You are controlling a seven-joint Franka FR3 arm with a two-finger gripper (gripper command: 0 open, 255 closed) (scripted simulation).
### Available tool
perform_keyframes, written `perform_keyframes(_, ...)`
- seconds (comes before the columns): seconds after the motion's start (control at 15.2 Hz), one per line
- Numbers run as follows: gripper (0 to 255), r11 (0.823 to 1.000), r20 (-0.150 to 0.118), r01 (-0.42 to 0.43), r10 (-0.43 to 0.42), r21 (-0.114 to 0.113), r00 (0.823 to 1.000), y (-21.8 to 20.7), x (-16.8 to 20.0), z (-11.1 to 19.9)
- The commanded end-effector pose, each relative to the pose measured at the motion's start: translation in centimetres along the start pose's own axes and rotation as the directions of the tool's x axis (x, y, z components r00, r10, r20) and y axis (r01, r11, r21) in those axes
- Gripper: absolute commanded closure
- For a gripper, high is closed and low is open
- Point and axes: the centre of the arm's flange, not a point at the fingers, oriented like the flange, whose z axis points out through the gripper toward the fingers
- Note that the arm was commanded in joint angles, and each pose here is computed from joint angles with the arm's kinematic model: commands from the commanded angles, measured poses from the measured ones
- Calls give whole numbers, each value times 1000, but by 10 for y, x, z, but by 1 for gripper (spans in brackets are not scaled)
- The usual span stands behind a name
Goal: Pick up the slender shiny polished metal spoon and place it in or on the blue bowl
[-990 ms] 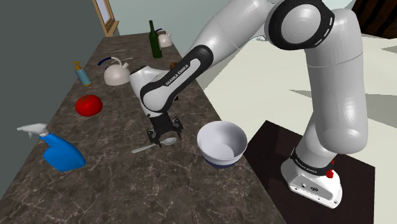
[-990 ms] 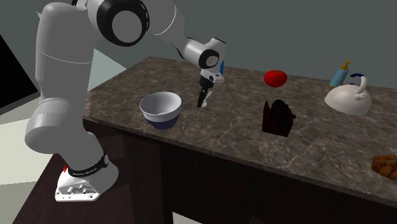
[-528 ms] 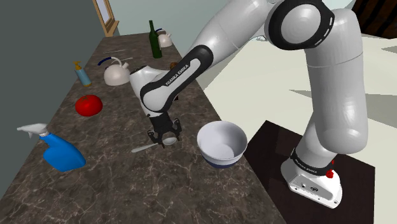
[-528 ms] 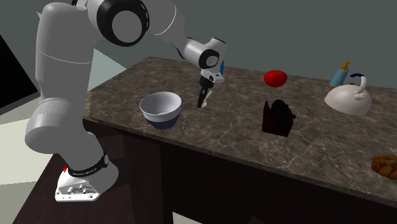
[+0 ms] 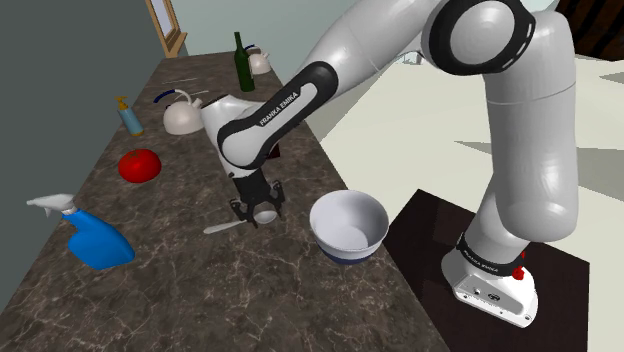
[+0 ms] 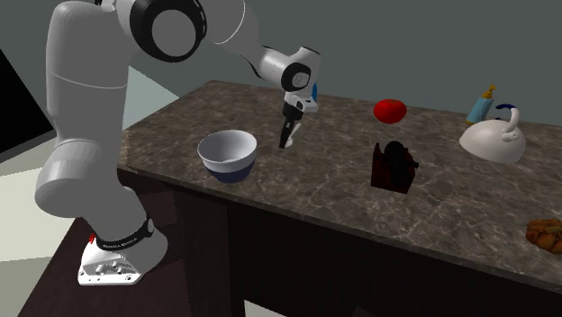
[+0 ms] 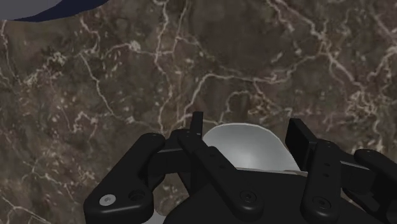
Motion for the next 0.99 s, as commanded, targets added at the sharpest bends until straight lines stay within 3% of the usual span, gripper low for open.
perform_keyframes(0.0, 255, 1000, 0, 0, 0, 0, 1000, 1, -3, -11)
perform_keyframes(0.92, 255, 1000, 0, 0, 0, 0, 1000, 11, -20, -83)
